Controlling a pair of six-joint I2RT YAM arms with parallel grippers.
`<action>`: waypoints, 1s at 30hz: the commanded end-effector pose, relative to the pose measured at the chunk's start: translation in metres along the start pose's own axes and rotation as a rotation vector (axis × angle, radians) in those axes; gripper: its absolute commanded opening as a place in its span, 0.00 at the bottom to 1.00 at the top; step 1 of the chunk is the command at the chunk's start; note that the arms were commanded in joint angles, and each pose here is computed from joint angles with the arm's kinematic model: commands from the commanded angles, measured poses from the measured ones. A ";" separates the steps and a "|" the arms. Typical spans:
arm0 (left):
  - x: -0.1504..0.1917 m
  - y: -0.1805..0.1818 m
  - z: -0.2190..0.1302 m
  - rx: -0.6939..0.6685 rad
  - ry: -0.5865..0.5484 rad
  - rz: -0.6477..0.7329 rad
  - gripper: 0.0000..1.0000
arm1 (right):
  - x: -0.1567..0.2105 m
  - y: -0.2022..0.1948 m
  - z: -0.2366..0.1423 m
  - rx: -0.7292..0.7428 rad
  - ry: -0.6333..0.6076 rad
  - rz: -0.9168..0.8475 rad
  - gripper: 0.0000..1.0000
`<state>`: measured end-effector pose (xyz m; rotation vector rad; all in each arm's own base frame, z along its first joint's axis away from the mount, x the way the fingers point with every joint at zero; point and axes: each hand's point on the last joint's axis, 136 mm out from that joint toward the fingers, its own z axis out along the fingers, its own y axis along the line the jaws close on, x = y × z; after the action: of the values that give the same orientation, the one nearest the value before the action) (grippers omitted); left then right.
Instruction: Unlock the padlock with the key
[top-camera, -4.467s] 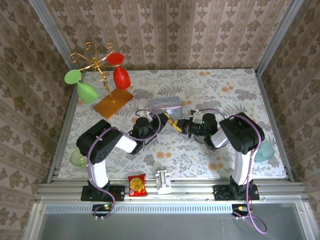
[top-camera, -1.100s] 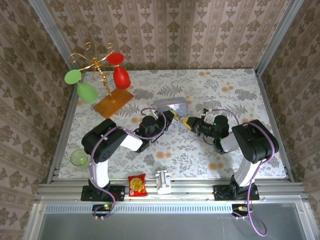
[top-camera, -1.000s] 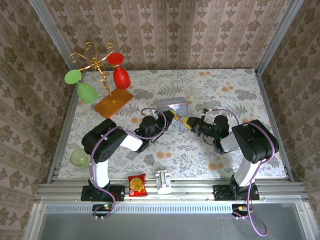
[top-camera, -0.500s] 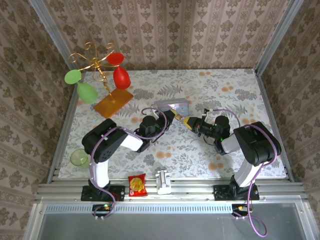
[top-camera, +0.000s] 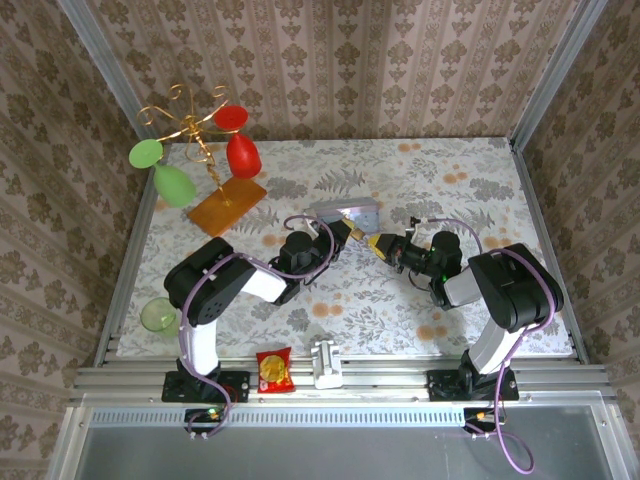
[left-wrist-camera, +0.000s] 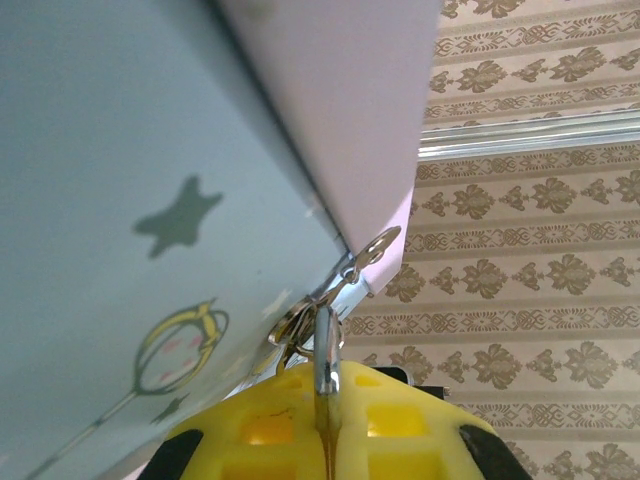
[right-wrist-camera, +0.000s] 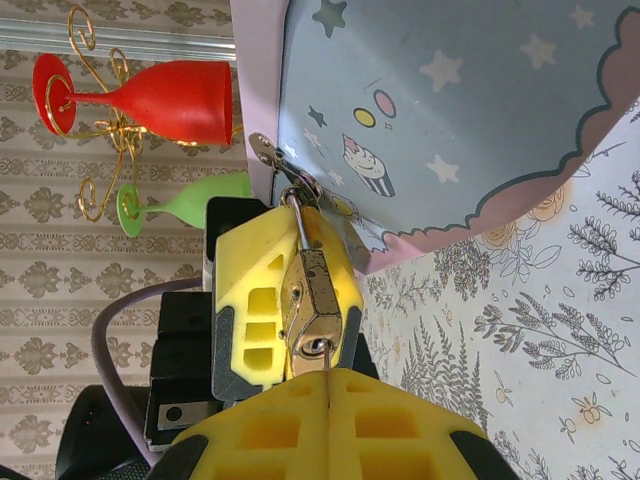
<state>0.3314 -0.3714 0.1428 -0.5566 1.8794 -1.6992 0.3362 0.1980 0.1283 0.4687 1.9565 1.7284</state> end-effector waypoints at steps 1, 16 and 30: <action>0.015 -0.031 0.002 0.117 0.054 -0.004 0.00 | -0.005 0.015 0.000 -0.036 -0.013 -0.037 0.00; 0.019 -0.027 0.007 0.110 0.064 -0.013 0.00 | -0.006 0.020 0.000 -0.048 -0.009 -0.045 0.00; 0.031 -0.061 0.005 0.186 0.101 -0.043 0.00 | -0.018 0.013 0.011 -0.038 -0.024 -0.027 0.00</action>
<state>0.3355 -0.3734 0.1449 -0.5940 1.8522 -1.7204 0.3449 0.1967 0.1329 0.4655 1.9409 1.7297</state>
